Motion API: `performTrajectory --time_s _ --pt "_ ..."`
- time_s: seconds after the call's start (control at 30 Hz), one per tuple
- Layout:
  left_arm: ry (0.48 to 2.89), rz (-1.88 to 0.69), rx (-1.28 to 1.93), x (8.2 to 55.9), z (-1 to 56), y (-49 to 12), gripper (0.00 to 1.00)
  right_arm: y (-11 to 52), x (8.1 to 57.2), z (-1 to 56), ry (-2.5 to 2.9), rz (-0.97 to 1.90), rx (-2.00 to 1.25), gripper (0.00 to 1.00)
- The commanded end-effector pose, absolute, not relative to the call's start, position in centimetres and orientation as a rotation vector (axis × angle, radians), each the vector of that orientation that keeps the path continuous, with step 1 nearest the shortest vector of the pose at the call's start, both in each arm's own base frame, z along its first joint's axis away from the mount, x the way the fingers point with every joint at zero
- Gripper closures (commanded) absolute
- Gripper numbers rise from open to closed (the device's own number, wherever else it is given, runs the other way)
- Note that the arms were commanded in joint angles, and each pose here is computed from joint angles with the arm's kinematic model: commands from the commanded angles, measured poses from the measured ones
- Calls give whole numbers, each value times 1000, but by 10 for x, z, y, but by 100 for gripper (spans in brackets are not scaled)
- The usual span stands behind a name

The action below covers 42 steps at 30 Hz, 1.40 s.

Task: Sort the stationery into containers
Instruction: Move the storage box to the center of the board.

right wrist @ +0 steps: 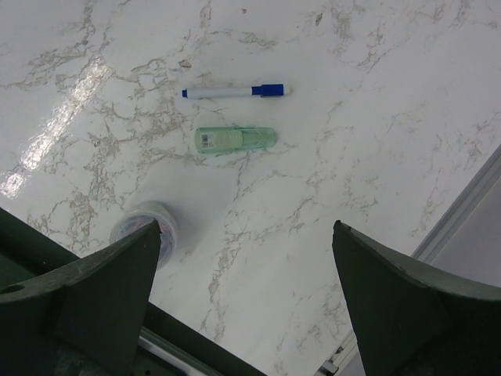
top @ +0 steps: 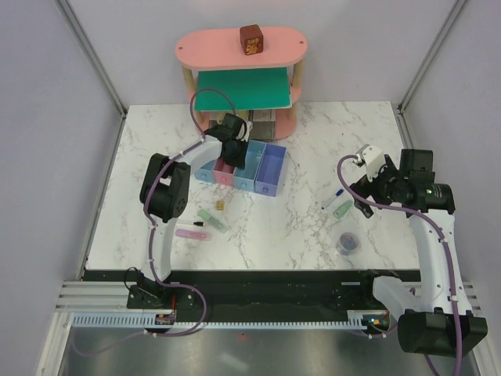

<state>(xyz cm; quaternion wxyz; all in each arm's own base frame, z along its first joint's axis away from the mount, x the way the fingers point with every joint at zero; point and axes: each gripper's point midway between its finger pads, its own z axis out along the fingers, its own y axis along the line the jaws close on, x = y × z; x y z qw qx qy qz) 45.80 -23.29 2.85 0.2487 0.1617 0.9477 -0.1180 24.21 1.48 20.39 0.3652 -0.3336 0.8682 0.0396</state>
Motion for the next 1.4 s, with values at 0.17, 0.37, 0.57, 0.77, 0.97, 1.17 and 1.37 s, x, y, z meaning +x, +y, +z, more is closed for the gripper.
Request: performTrajectory --time_s 0.17,0.37,0.57,0.77,0.97,1.17,1.37 --pt "2647 -511 373 432 27 -269 78 18 240 200 2213 116 -879 2" --pt "2617 -478 412 423 42 -261 45 21 244 198 2210 146 -883 2" --pt "2576 -436 429 420 62 -251 36 25 247 200 2198 169 -881 2" --pt "2528 -441 450 409 87 -245 32 30 248 200 2184 203 -890 2" --pt "2451 -487 519 392 120 -242 31 44 253 196 2156 310 -917 2" --pt "2342 -582 668 363 160 -242 23 60 268 166 2198 338 -1013 2" --pt "2264 -397 753 347 184 -207 2 119 279 133 2156 382 -1271 2"
